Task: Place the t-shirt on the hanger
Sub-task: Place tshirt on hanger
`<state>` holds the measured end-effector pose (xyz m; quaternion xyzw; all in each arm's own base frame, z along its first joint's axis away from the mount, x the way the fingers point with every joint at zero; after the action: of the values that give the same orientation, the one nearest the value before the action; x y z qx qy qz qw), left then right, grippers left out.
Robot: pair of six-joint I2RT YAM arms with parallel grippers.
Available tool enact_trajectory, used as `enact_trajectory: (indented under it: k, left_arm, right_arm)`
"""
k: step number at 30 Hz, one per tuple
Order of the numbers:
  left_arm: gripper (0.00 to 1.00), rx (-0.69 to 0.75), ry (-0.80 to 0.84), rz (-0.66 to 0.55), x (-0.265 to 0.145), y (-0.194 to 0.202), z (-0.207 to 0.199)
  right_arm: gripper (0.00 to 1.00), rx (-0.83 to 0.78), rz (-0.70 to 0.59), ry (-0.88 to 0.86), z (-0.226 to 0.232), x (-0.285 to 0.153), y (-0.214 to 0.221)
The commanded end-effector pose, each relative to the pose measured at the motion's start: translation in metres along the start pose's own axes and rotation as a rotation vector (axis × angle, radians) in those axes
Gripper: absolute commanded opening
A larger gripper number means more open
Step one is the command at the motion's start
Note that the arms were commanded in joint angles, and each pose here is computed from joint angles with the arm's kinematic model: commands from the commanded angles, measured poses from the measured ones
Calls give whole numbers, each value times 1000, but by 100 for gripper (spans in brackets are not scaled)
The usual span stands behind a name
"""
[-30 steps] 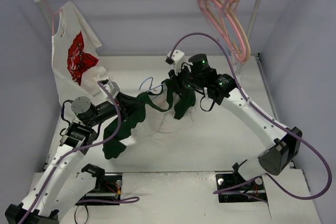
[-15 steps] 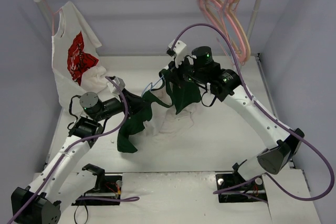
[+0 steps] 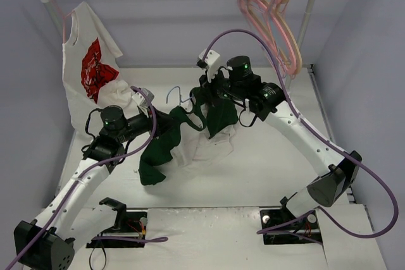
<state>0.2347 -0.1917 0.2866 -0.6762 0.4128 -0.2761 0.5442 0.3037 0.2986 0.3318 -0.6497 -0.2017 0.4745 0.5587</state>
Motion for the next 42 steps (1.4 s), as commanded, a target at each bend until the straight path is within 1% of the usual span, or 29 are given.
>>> enact_trajectory:
  k: [1, 5, 8, 11, 12, 14, 15, 16, 18, 20, 21, 25, 27, 29, 31, 32, 33, 35, 38, 42]
  left_arm:
    - [0, 78, -64, -71, -2, -37, 2]
    - [0, 75, -60, -59, -2, -37, 1]
    - [0, 80, -47, -64, -3, -38, -2]
    - [0, 97, -19, -85, -5, -43, -7]
    - [0, 95, -12, -90, -5, -43, -9]
    - [0, 99, 2, -99, -6, -43, -11]
    - [0, 101, 15, -106, -6, -45, -14]
    - [0, 97, 19, -107, -6, -44, -14]
    - [0, 94, 22, -107, -6, -43, -15]
    - [0, 100, 27, -117, -7, -44, -16]
    - [0, 98, 29, -117, -7, -44, -16]
    - [0, 101, 47, -121, -9, -46, -21]
    - [0, 101, 55, -122, -10, -46, -22]
    - [0, 102, 65, -120, -10, -47, -24]
    - [0, 105, 75, -124, -12, -49, -27]
    - [0, 109, 84, -124, -12, -50, -29]
    - [0, 108, 85, -121, -12, -50, -29]
    - [0, 111, 97, -114, -12, -52, -31]
    - [0, 114, 109, -106, -13, -53, -34]
    - [0, 119, 119, -95, -13, -54, -35]
  right_arm:
    - [3, -49, -123, -47, 14, -10, -28]
    - [4, -51, -133, -51, 15, -11, -30]
    - [4, -46, -113, -66, 15, -6, -27]
    - [10, -52, -105, -67, 14, -3, -25]
    - [17, -55, -102, -66, 14, -3, -25]
    - [23, -56, -94, -51, 10, -4, -23]
    - [30, -63, -97, -46, 8, -6, -24]
    - [35, -63, -94, -38, 6, -8, -23]
    - [42, -65, -108, -11, -5, -18, -25]
    - [45, -66, -123, 6, -16, -30, -27]
    - [48, -74, -125, 12, -19, -33, -27]
    - [50, -136, -107, 46, -38, -50, -18]
    - [50, -144, -96, 66, -60, -62, -7]
    - [49, -209, -93, 70, -71, -69, -1]
    - [49, -243, -69, 46, -77, -68, 15]
    - [49, -303, -48, 35, -79, -65, 22]
    - [50, -320, -24, 22, -80, -63, 29]
    - [51, -399, -6, 15, -85, -58, 35]
    - [54, -469, 22, -10, -90, -49, 47]
    - [55, -503, 38, -46, -94, -40, 48]
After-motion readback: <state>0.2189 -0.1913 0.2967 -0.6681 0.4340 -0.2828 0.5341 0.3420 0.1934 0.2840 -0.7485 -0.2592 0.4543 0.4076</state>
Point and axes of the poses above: each gripper's point midway between its finger pads, its own x axis out along the fingers, its own z axis along the line the jaws close on, y = z × x, the point moved 3 cm from there along -x, back along the fingers, and after that the axes turned 3 degrees about x, right-handed, at the moved point
